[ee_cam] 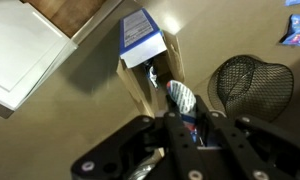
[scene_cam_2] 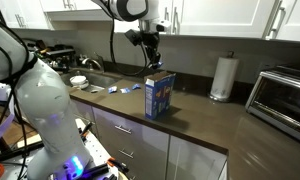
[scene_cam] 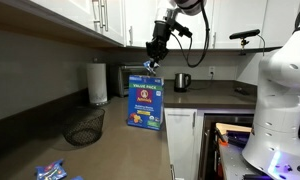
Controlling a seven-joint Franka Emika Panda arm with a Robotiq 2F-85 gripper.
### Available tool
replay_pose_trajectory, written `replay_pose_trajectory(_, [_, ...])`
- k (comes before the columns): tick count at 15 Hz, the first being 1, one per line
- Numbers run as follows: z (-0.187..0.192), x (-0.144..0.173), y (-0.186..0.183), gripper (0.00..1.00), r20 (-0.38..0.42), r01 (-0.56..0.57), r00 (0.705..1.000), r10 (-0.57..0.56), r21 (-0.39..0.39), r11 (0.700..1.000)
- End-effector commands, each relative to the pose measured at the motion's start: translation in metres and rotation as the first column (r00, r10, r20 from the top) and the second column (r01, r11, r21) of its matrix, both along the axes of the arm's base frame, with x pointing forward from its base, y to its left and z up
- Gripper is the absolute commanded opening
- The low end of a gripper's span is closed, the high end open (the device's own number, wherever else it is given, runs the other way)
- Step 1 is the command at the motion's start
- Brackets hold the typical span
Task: Pick up one sachet from the countertop and put it in the blue box.
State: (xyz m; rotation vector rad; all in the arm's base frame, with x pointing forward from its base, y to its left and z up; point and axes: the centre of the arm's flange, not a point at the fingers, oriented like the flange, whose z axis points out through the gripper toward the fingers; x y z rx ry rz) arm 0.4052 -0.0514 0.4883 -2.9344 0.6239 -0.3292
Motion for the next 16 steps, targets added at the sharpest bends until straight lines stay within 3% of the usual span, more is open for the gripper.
replay_pose_trajectory(1, [-0.006, 0.016, 0.002, 0.07, -0.05, 0.05, 0.997, -0.051, -0.02, 0.999])
replay_pose_trajectory(9, [-0.02, 0.037, -0.006, 0.07, -0.102, 0.065, 0.993, -0.067, -0.023, 0.998])
replay_pose_trajectory(10, [-0.021, 0.04, -0.005, 0.44, -0.112, 0.06, 0.992, -0.062, -0.019, 0.998])
replay_pose_trajectory(12, [-0.016, 0.049, -0.002, 0.5, -0.117, 0.049, 0.992, -0.051, -0.02, 0.999])
replay_pose_trajectory(16, [-0.001, 0.056, 0.024, 0.75, -0.135, -0.004, 0.991, -0.001, -0.04, 0.999])
